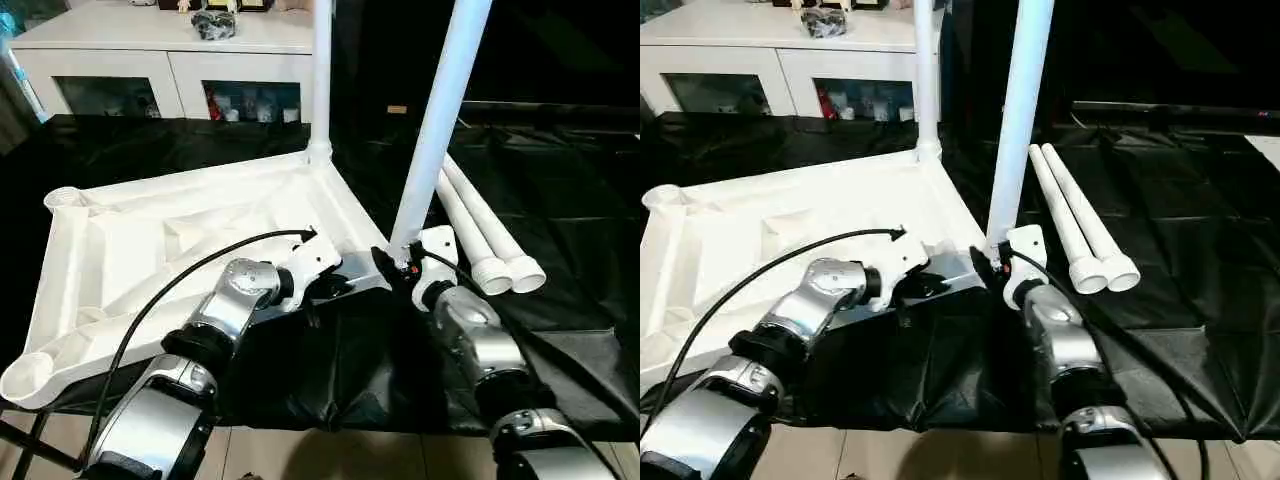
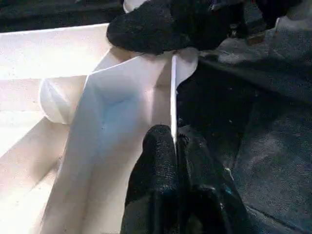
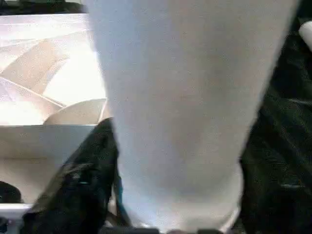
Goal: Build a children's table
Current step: Rotate leg to tighten
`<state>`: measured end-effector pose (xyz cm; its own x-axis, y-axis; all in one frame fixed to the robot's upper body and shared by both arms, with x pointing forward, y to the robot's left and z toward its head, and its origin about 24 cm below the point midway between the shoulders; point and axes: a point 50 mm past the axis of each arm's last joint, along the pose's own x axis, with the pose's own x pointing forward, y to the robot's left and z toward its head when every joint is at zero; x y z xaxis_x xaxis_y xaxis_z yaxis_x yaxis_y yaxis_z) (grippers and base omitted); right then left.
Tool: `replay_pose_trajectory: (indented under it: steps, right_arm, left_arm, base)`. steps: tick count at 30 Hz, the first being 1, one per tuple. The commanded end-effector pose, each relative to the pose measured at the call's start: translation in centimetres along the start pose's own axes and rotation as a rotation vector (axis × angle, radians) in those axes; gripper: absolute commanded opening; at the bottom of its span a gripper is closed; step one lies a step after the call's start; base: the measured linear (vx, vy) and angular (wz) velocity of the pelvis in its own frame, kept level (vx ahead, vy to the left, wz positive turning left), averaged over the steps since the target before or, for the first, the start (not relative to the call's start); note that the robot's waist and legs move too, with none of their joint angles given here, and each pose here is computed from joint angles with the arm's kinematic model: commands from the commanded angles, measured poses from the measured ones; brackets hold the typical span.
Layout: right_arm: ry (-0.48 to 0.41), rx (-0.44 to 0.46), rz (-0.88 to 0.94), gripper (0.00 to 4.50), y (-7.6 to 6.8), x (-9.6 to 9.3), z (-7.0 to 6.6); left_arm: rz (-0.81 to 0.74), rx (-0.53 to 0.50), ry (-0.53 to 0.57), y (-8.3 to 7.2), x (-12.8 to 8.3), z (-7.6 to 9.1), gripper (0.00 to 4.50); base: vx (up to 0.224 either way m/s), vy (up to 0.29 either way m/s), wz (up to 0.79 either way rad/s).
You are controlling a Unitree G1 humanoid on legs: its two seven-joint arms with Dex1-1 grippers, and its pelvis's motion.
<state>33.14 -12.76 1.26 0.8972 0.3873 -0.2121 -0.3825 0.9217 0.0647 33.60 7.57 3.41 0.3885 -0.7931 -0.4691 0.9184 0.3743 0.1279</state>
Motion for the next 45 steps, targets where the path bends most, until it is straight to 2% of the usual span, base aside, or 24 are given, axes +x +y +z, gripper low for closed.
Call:
replay_pose_trajectory:
  steps: [1, 6, 9, 13, 15, 17, 18, 19, 22, 26, 28, 32, 37, 41, 44, 45]
  right_arm:
    - [0.031, 0.0, 0.112, 3.78, 2.6, 0.7, -0.6]
    - [0.028, -0.076, 0.214, 3.92, 1.1, 0.0, 0.0]
    - [0.041, -0.115, 0.297, 4.29, 0.4, -0.5, 0.2]
    - [0.048, -0.169, 0.469, 4.29, -0.4, -1.8, 0.8]
    - [0.052, -0.18, 0.532, 4.29, -0.5, -2.2, 0.9]
    - [0.075, -0.192, 0.674, 4.29, -0.6, -3.1, 1.0]
    - [0.075, -0.192, 0.674, 4.29, -0.6, -3.1, 1.0]
    - [0.084, -0.199, 0.706, 3.99, -0.6, -3.3, 1.0]
    - [0.121, -0.223, 0.81, 3.87, -0.6, -3.9, 1.0]
    - [0.149, -0.225, 0.892, 3.43, -0.5, -4.3, 1.2]
    - [0.159, -0.228, 0.913, 3.37, -0.4, -4.4, 1.2]
    - [0.162, -0.228, 0.942, 2.97, -0.1, -4.5, 1.1]
    - [0.145, -0.2, 0.946, 2.81, 0.6, -4.6, 0.9]
    - [0.094, -0.177, 0.845, 2.78, 0.9, -4.3, 0.5]
    - [0.057, -0.119, 0.58, 2.77, 0.7, -2.9, 0.0]
    - [0.057, -0.119, 0.58, 2.77, 0.7, -2.9, 0.0]
  left_arm:
    - [-0.053, 0.043, -0.088, -1.5, 1.5, 1.6, 0.0]
    - [-0.11, 0.078, -0.075, -0.9, -0.3, 0.5, 0.0]
    - [-0.149, 0.107, -0.055, -0.7, -1.2, -0.1, 0.0]
    - [-0.219, 0.116, -0.054, -0.3, -2.8, -0.7, 0.0]
    - [-0.239, 0.116, -0.055, -0.2, -3.2, -0.8, 0.0]
    - [-0.285, 0.123, -0.051, 0.0, -3.9, -1.0, 0.0]
    - [-0.285, 0.123, -0.051, 0.0, -3.9, -1.0, 0.0]
    - [-0.3, 0.123, -0.047, 0.0, -4.1, -1.1, 0.0]
    - [-0.355, 0.129, -0.033, 0.1, -4.9, -1.3, 0.0]
    - [-0.406, 0.133, -0.017, 0.3, -5.6, -1.4, 0.0]
    - [-0.417, 0.139, -0.005, 0.3, -5.7, -1.5, 0.0]
    - [-0.428, 0.142, 0.002, 0.4, -6.0, -1.6, 0.0]
    - [-0.401, 0.134, -0.006, 0.6, -5.9, -1.6, 0.0]
    - [-0.324, 0.121, -0.012, 0.8, -5.2, -1.4, 0.0]
    - [-0.202, 0.112, 0.018, 1.1, -3.9, -1.2, 0.0]
    - [-0.202, 0.112, 0.018, 1.1, -3.9, -1.2, 0.0]
  base:
    - [0.0, 0.0, 0.0]
    - [0.0, 0.0, 0.0]
    - [0.0, 0.0, 0.0]
    - [0.0, 0.0, 0.0]
    - [0.0, 0.0, 0.0]
    - [0.0, 0.0, 0.0]
    - [0.0, 0.0, 0.0]
    - [0.0, 0.0, 0.0]
    - [0.0, 0.0, 0.0]
    - [0.0, 0.0, 0.0]
    - [0.0, 0.0, 0.0]
    - [0.0, 0.0, 0.0]
    - [0.0, 0.0, 0.0]
    - [0.0, 0.0, 0.0]
    - [0.0, 0.0, 0.0]
    - [0.0, 0.0, 0.0]
